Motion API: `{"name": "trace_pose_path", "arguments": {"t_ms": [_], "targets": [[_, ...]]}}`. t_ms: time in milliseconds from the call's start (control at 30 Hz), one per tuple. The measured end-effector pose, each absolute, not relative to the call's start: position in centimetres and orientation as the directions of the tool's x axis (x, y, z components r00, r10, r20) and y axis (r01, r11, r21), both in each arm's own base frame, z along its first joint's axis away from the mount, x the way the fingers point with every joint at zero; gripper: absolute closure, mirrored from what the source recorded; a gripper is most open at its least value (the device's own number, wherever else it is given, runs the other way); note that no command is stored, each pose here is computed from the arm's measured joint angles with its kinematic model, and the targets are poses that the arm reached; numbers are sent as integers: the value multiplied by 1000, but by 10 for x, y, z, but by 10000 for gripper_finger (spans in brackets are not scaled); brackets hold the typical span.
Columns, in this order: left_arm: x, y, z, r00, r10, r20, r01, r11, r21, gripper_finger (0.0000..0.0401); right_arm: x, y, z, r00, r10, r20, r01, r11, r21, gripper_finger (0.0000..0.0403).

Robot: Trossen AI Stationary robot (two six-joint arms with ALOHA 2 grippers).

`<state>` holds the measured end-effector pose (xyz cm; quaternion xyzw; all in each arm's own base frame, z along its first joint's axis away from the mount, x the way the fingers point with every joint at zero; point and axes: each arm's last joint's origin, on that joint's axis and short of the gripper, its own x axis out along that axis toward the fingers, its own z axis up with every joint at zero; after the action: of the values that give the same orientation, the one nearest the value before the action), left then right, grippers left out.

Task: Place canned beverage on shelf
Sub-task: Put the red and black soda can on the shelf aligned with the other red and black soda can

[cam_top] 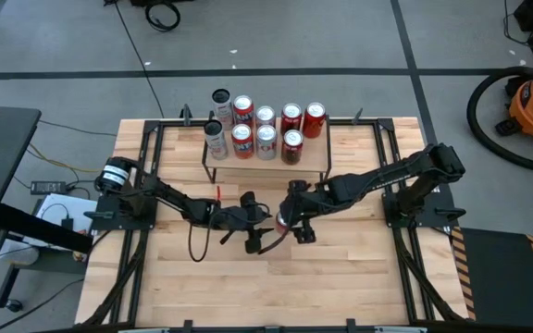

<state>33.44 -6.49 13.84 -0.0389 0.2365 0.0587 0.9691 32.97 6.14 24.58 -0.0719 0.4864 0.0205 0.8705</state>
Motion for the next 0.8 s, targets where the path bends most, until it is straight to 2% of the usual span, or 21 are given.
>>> {"name": "trace_pose_path", "arguments": {"t_ms": [133,333,633,800], "targets": [[336,-65,141,894,102,-437,-138,989,-53,188,336,63,243,553,-29,-833,-103,989,-102,25],[335,-65,140,886,106,-452,-141,989,-46,188,347,66,225,531,8,-847,-127,990,-70,25],[334,-64,139,883,107,-457,-142,989,-43,188,355,65,204,487,-29,-873,-121,988,-100,26],[334,-64,138,880,107,-463,-142,989,-40,188,356,64,200,475,-29,-879,-118,988,-96,49]]}}
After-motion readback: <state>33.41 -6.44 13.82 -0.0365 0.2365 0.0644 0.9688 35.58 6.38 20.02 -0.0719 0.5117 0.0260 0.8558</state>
